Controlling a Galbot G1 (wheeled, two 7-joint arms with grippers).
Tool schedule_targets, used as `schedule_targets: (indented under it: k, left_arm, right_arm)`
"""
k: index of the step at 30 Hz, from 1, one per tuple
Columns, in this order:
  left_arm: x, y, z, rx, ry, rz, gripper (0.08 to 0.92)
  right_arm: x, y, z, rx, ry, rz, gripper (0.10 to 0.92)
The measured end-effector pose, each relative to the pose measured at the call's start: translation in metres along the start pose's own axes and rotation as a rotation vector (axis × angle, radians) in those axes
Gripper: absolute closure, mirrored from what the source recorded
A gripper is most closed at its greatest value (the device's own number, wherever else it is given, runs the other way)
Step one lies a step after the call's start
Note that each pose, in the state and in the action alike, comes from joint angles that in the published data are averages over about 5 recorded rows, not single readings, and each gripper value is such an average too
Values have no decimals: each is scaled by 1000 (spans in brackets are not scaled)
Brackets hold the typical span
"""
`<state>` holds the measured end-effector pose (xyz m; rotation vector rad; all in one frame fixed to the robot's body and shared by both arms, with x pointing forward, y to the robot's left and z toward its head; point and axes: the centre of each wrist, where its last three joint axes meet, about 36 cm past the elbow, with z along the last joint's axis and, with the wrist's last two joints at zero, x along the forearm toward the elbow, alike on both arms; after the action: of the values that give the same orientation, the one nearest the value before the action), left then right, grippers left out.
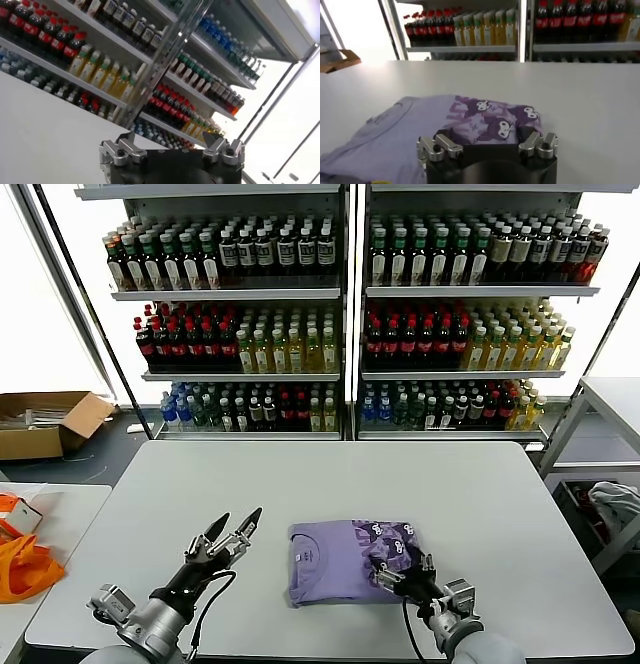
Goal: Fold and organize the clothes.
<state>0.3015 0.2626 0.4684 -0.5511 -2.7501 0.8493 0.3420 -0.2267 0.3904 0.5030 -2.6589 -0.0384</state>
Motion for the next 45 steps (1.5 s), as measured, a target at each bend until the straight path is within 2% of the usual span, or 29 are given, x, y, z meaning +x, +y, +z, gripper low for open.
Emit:
schedule_targets:
  k: [6,13,17,27,33,39,45]
  left_arm:
    - [-3,-1,-1,18,1,7,177]
    - [-2,-1,-3,29,-7,7,177]
    - [-4,0,-3,31,-7,7,177]
    - [-2,5,-7,25,-8,-4,177]
    - [-2,7,-12,18,-14,-10,176]
    - [-2,11,-18,-15,-27,-18,177]
    - [-2,17,-25,-98,-37,-51,177]
  right_arm:
    - [-3,6,-4,-18,-12,-6,200]
    - [-3,24,-23,1,-107,-44,200]
    - [-14,38,-23,18,-126,-56,200]
    - [-60,66,-9,30,11,12,200]
    - [-65,73,-15,43,29,35,200]
    - [-45,66,-43,48,-70,43,200]
    - [-19,32,-62,30,-208,101,200]
